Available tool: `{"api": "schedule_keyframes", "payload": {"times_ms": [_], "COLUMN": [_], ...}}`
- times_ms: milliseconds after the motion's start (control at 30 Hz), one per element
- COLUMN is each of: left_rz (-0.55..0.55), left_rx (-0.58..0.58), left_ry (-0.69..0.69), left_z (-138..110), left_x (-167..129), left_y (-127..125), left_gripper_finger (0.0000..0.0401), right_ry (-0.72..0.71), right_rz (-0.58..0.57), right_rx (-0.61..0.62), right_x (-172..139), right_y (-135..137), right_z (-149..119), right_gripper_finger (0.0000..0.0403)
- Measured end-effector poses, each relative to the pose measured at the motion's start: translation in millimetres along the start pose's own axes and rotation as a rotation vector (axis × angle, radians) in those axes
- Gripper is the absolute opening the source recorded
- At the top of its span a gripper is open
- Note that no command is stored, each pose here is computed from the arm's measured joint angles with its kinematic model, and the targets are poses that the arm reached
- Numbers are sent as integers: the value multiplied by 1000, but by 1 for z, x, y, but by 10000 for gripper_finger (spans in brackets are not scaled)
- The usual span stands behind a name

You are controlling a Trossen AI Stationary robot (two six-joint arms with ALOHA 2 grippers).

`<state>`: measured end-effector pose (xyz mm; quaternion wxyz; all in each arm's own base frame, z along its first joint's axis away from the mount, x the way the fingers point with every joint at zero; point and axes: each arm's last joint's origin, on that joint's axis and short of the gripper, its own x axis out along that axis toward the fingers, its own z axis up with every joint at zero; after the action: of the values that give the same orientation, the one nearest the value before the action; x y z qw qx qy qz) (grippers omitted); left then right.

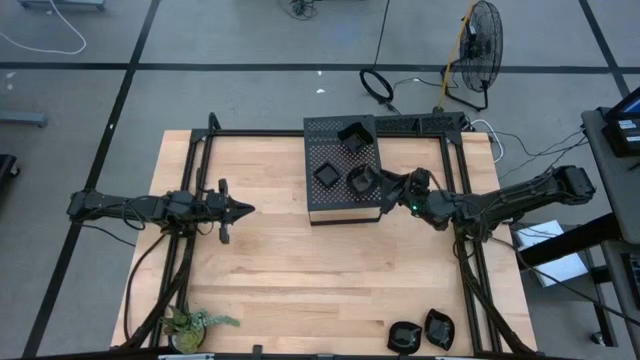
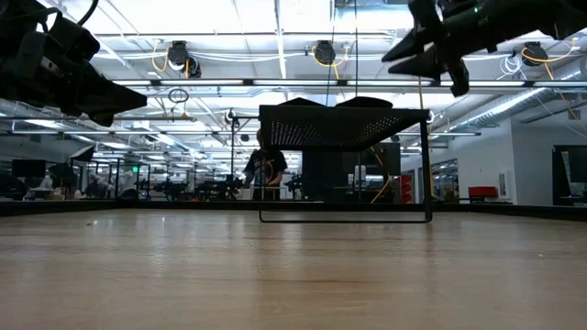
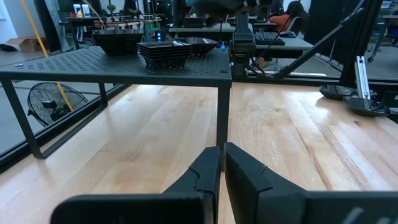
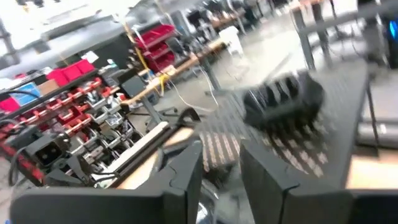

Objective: Pick & Place Mini shaped plates
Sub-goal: Stack the leaf shaped plate on top of the leaf shaped plate on the shelf

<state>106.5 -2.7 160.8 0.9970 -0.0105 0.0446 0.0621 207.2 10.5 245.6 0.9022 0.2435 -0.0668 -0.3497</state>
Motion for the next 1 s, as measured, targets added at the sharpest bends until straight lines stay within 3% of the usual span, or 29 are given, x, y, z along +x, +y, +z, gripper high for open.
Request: {"api": "schedule_keyframes", "payload": {"times_ms": [167, 367, 533, 600, 733, 867, 1000], "left_rz": [0, 0, 0, 0, 0, 0, 0], "left_rx": [0, 0, 0, 0, 0, 0, 0], "left_ry": [0, 0, 0, 0, 0, 0, 0], "left_z": [0, 0, 0, 0, 0, 0, 0], "left_x": [0, 0, 0, 0, 0, 0, 0], "left_y": [0, 0, 0, 0, 0, 0, 0], "left_gripper_finger": [26, 26, 26, 26, 26, 26, 26], "right_ry": [-20, -75, 12, 136, 432, 780, 1169], "right_rz": [181, 714, 943, 915, 741, 564, 289], "right_rx": [-111, -225, -359, -448, -617, -586, -544], "right_x": [-1, -14, -41, -53, -83, -115, -141], "right_y": [10, 30, 65, 82, 113, 128, 117], "right_z": [9, 24, 34, 37, 37, 22, -11], "right_gripper_finger": [111, 111, 135, 152, 182, 191, 191]}}
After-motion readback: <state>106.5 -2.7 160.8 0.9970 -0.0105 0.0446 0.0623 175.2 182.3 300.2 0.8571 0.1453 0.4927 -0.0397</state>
